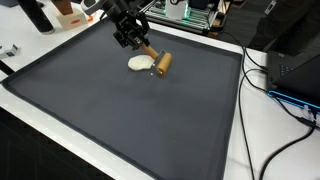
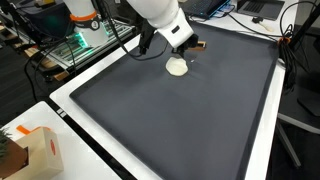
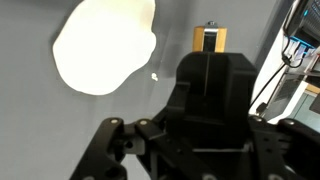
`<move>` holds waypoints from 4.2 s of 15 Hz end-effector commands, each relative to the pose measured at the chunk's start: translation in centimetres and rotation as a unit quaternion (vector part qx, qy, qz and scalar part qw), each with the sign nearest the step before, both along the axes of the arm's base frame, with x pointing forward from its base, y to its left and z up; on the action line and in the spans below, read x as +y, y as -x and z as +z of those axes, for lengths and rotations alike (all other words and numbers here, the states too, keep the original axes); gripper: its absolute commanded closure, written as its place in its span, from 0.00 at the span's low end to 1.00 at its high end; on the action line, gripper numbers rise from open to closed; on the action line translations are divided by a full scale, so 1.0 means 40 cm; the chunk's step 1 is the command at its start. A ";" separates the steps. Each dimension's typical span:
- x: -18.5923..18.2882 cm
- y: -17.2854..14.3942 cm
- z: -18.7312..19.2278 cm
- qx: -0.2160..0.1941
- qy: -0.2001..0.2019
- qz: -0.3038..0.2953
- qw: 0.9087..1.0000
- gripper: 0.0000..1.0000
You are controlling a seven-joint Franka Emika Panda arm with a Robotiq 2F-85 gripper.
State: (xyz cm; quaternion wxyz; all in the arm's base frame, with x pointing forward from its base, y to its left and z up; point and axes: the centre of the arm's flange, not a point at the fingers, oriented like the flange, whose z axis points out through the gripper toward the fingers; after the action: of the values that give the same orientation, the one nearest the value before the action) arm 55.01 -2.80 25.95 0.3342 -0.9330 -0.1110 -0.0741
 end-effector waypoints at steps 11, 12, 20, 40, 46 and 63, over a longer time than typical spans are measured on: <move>-0.017 0.012 0.134 0.033 0.078 -0.021 0.996 0.77; -0.017 0.012 0.148 0.034 0.089 -0.024 0.995 0.77; 0.001 0.006 0.249 0.021 0.201 -0.031 0.979 0.77; 0.064 -0.012 0.349 -0.021 0.367 -0.016 0.930 0.77; 0.092 -0.013 0.380 0.046 0.420 -0.115 0.899 0.77; 0.158 -0.013 0.321 0.177 0.539 -0.287 0.772 0.77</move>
State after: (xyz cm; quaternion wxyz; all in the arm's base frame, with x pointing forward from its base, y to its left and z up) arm 55.01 2.99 39.09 -0.2014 -0.9608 0.1789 0.0659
